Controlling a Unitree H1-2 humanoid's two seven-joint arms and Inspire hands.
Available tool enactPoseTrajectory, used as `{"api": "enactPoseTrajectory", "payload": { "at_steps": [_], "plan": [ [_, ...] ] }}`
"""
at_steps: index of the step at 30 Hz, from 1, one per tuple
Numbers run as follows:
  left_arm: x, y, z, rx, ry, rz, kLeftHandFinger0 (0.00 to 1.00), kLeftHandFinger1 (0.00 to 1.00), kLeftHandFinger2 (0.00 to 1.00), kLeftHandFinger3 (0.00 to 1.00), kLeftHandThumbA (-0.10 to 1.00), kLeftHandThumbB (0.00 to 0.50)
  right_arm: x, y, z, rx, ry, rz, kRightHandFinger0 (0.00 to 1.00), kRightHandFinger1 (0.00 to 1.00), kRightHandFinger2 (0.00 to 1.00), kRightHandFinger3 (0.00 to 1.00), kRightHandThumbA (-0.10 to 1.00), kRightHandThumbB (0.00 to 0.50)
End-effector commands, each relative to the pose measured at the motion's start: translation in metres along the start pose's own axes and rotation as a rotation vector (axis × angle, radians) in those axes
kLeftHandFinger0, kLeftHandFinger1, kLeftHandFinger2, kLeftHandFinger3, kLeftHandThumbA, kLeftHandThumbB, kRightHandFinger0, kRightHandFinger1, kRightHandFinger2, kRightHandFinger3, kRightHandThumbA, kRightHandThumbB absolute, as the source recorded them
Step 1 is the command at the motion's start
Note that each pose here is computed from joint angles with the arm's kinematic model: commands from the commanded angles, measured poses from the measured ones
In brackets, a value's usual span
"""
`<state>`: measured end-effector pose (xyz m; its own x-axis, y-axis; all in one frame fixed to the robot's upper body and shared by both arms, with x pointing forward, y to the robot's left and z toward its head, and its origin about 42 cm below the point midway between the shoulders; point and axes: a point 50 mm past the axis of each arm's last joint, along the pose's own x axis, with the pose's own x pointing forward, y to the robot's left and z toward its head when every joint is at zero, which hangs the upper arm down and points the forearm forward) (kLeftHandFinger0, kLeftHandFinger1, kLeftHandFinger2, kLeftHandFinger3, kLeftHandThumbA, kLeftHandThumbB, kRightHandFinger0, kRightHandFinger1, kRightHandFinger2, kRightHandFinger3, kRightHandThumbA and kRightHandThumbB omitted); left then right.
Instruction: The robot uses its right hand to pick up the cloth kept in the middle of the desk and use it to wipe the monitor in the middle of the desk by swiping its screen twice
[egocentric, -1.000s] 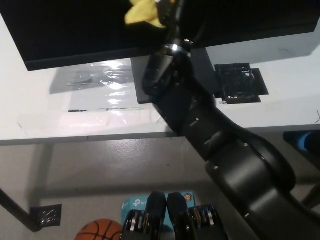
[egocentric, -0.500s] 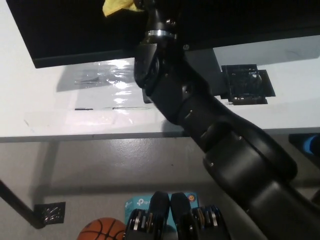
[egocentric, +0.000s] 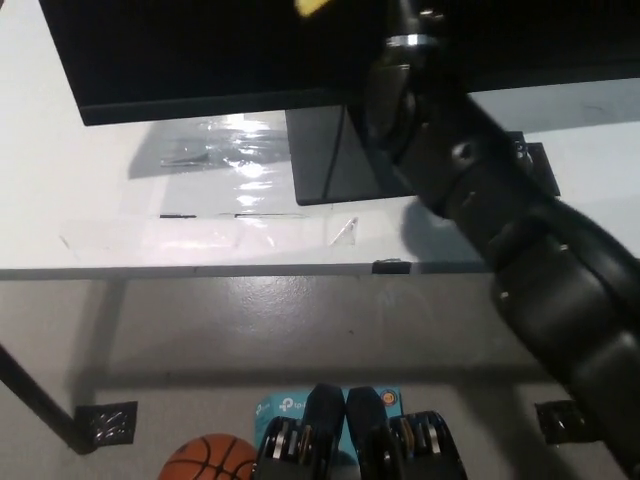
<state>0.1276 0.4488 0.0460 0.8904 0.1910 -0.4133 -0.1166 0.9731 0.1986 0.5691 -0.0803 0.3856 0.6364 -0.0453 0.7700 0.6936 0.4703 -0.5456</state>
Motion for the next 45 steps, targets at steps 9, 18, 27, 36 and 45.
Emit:
{"api": "enactPoseTrajectory", "payload": {
  "at_steps": [9,18,27,36,45],
  "plan": [
    [-0.015,0.018,-0.003,-0.019,-0.005,0.045,0.49,0.53,0.63,0.77,-0.08,0.188,-0.008,-0.042,-0.132,-0.269,0.096,-0.020,0.00,0.00,0.18,0.12,-0.10,0.236],
    [-0.017,0.017,-0.003,-0.009,-0.007,0.048,0.50,0.53,0.63,0.77,-0.06,0.187,-0.052,-0.064,-0.215,-0.336,0.203,0.028,0.00,0.02,0.41,0.02,-0.10,0.225],
    [-0.014,0.020,-0.004,-0.007,0.001,0.043,0.48,0.52,0.62,0.76,-0.05,0.205,-0.050,-0.052,-0.196,-0.309,0.208,0.020,0.00,0.05,0.50,0.29,-0.10,0.176],
    [-0.018,0.019,-0.008,0.001,0.003,0.034,0.47,0.52,0.64,0.76,-0.08,0.172,-0.029,-0.039,-0.147,-0.194,0.162,-0.041,0.00,0.00,0.18,0.27,-0.10,0.233],
    [-0.025,0.017,-0.009,0.017,-0.003,0.018,0.46,0.53,0.66,0.77,-0.05,0.182,-0.015,-0.032,-0.117,-0.198,0.173,-0.036,0.00,0.00,0.18,0.21,-0.10,0.217]
  ]
}}
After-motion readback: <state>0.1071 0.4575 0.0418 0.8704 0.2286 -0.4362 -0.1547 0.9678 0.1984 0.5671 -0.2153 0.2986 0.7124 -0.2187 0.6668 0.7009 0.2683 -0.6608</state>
